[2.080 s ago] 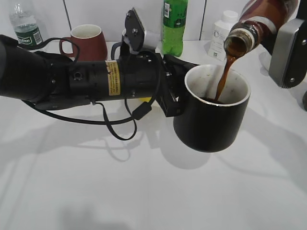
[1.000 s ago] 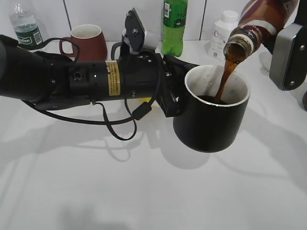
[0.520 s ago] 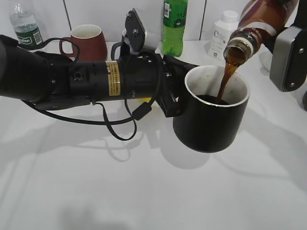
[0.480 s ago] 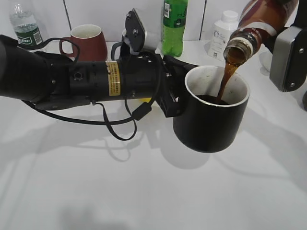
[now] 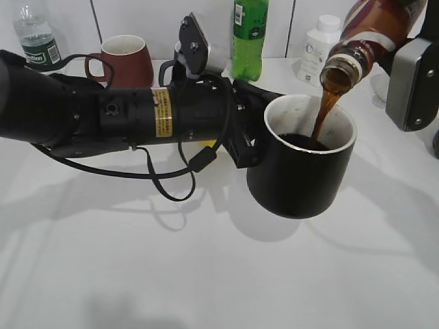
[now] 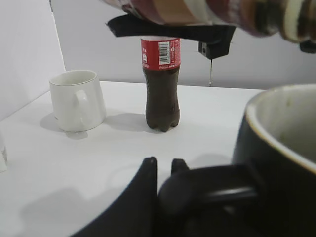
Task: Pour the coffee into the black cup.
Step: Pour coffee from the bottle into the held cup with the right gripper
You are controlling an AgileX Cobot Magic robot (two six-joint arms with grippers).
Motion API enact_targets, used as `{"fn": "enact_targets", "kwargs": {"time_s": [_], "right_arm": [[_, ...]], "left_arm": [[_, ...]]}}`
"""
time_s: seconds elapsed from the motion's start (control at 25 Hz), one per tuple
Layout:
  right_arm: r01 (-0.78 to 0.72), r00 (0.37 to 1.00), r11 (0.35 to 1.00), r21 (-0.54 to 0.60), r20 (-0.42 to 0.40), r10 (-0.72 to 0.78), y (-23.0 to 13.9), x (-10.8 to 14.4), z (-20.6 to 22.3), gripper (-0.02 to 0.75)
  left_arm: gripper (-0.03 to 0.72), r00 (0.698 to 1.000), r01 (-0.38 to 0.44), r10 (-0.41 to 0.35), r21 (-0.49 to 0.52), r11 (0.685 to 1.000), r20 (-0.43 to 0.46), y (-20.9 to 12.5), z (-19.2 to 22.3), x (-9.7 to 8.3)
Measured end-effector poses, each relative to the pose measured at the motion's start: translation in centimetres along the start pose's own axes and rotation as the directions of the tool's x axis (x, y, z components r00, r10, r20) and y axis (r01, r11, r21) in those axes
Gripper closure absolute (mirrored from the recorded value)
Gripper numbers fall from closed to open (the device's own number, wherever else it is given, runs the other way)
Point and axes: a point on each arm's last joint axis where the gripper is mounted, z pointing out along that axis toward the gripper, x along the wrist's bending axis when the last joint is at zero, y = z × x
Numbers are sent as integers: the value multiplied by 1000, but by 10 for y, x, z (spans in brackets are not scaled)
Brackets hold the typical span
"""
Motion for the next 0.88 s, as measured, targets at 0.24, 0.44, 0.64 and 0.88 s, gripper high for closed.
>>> {"fn": "enact_targets", "kwargs": {"time_s": [0.24,0.44,0.64,0.88], "right_arm": [[-58,998,998,0,1,58,0,0,0,209],[-219,976,976,-9,10,219,1,-1,0,209],[-460,886,886,-63,26,462,5,-3,-1,209],[-652,755,753,-92,17,656,6,-5,-1,209]], "left_arm": [[634,1000,0,0,0,1000,0,0,0,0],[634,1000,10,-10,-16,1000,-6,1,0,1],[634,999,30,-31,-48,998,-16,4,0,2],[634,999,30,-30,-60,998,-8,5,0,1]]}}
